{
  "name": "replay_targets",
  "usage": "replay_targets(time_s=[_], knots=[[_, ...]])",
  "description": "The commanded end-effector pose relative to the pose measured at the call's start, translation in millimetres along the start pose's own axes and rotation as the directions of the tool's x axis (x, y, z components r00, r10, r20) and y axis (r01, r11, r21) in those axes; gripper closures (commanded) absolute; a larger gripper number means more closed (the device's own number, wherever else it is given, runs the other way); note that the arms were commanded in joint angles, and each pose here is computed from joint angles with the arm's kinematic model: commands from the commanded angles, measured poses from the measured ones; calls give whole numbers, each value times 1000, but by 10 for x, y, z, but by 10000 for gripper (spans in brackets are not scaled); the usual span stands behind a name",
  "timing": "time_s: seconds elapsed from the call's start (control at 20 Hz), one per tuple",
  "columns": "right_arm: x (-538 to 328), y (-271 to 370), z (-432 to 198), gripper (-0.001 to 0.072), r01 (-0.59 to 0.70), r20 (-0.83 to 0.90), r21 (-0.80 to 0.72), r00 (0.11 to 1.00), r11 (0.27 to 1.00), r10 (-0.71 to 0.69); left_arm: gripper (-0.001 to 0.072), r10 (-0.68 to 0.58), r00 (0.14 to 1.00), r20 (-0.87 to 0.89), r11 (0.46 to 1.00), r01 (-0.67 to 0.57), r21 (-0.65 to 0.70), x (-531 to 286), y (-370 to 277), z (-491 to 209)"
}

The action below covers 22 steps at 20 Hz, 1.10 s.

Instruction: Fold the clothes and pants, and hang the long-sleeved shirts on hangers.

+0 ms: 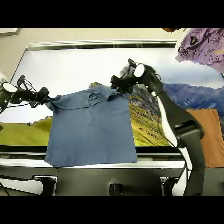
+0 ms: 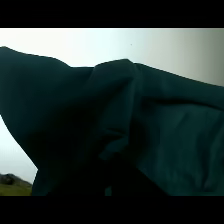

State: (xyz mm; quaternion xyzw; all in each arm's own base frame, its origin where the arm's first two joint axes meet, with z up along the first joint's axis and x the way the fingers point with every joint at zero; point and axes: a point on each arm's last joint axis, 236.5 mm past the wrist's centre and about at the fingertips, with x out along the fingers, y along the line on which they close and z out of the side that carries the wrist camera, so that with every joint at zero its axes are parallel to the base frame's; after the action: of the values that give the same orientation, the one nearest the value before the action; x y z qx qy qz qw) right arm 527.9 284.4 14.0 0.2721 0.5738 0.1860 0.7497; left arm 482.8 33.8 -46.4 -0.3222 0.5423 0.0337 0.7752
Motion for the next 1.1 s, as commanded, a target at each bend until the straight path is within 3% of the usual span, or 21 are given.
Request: replay_targets(time_s=[0.0, 0.15, 0.35, 0.4, 0.45, 0.5, 0.75, 0.9, 1.05], knots=[[-753, -107, -38, 332, -50, -80, -99, 996, 994, 42, 693, -5, 997, -72, 1000, 6, 6, -77, -46, -112], [-1654, -803, -162, 333, 122, -121, -185, 982, 975, -146, 692, -15, 998, -65, 1000, 17, 16, -283, -100, -57], [-1966, -1294, -916, 328, 103, -260, -113, 957, 988, -129, 692, -24, 999, -34, 999, 25, 26, -448, -155, -10], [-1864, -1440, -1184, 315, 108, -287, -89, 949, 990, -129, 692, -25, 999, -38, 999, 26, 28, -455, -161, -23], [-1723, -1574, -1487, 216, 111, -317, -49, 941, 993, -121, 692, -24, 999, -48, 999, 25, 27, -453, -158, -44], [-1579, -1647, -1775, 170, 92, -345, -3, 935, 996, -88, 692, -24, 999, -49, 999, 25, 27, -454, -158, -48], [-1092, -1729, -2890, 180, -21, -398, 219, 911, 975, 109, 692, -24, 999, -48, 999, 25, 27, -454, -156, -46], [-985, -1838, -3298, 181, -9, -433, 271, 892, 962, 130, 692, -23, 999, -47, 999, 25, 27, -454, -156, -43], [-889, -1739, -3381, 198, -81, -390, 322, 896, 943, 210, 692, -23, 999, -48, 999, 25, 27, -454, -155, -44]])
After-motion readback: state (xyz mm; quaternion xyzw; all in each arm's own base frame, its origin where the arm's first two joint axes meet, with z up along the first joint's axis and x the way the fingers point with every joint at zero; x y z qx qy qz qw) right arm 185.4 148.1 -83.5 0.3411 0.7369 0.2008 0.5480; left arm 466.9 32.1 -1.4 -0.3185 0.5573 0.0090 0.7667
